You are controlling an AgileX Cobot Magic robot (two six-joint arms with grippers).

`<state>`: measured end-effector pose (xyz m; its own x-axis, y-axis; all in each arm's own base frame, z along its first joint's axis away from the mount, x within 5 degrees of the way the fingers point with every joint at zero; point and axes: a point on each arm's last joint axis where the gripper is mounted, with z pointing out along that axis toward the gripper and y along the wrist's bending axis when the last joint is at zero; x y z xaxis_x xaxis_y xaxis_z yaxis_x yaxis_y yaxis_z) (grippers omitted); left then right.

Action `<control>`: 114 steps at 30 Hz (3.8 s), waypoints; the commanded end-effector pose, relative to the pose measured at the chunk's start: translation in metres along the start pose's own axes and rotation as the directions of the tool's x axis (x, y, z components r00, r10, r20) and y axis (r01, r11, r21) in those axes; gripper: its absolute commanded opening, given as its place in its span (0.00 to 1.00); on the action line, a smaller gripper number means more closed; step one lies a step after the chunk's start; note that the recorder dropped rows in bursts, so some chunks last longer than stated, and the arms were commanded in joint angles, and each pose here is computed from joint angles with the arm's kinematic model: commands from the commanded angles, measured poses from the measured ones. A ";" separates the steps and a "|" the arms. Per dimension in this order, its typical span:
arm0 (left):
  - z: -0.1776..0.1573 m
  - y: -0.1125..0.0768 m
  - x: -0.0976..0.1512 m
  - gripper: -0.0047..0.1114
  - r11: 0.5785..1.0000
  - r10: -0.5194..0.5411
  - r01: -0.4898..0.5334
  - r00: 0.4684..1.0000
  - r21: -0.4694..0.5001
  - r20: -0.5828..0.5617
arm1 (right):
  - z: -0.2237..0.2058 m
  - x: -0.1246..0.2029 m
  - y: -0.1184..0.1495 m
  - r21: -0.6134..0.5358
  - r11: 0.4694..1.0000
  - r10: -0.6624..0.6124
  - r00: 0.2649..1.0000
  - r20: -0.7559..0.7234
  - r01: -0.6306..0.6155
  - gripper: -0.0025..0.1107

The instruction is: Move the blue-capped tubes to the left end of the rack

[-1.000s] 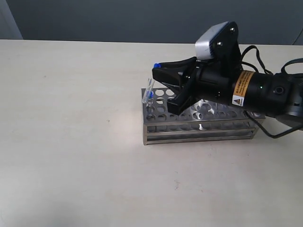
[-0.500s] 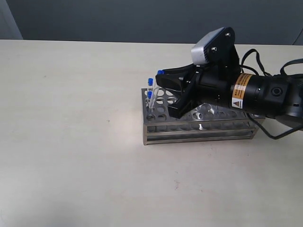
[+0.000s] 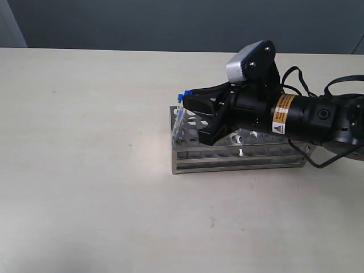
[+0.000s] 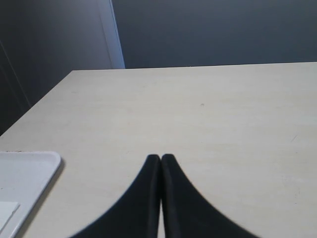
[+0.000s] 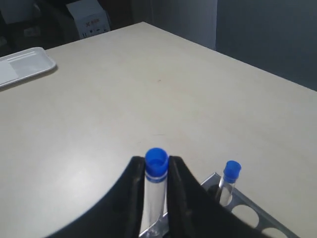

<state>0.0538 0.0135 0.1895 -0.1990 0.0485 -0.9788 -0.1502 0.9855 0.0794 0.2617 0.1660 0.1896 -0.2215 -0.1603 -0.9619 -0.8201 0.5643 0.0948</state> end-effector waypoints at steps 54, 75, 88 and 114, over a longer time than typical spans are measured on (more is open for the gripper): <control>0.000 0.000 0.000 0.04 1.000 0.001 -0.001 1.000 0.004 0.011 | -0.010 -0.019 -0.001 0.049 0.997 -0.059 0.989 -0.138 0.066 0.01; 0.000 0.000 0.000 0.04 1.000 0.001 -0.001 1.000 0.004 0.011 | 0.003 -0.001 -0.002 -0.018 1.000 -0.008 0.988 -0.154 0.005 0.01; 0.000 0.000 0.000 0.04 1.000 0.001 -0.001 1.000 0.004 0.011 | 0.003 0.000 -0.002 -0.013 1.000 -0.009 0.987 -0.160 0.007 0.22; 0.000 0.000 0.000 0.04 1.000 0.001 -0.001 1.000 0.005 0.012 | -0.050 -0.029 -0.058 0.575 0.818 0.042 0.998 -0.036 -0.014 0.25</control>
<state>0.0538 0.0135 0.1895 -0.1990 0.0485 -0.9788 -0.1502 0.9855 0.0794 0.2867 0.1180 0.2289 -0.2414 -0.1961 -0.9504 -0.4581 0.8864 -0.0665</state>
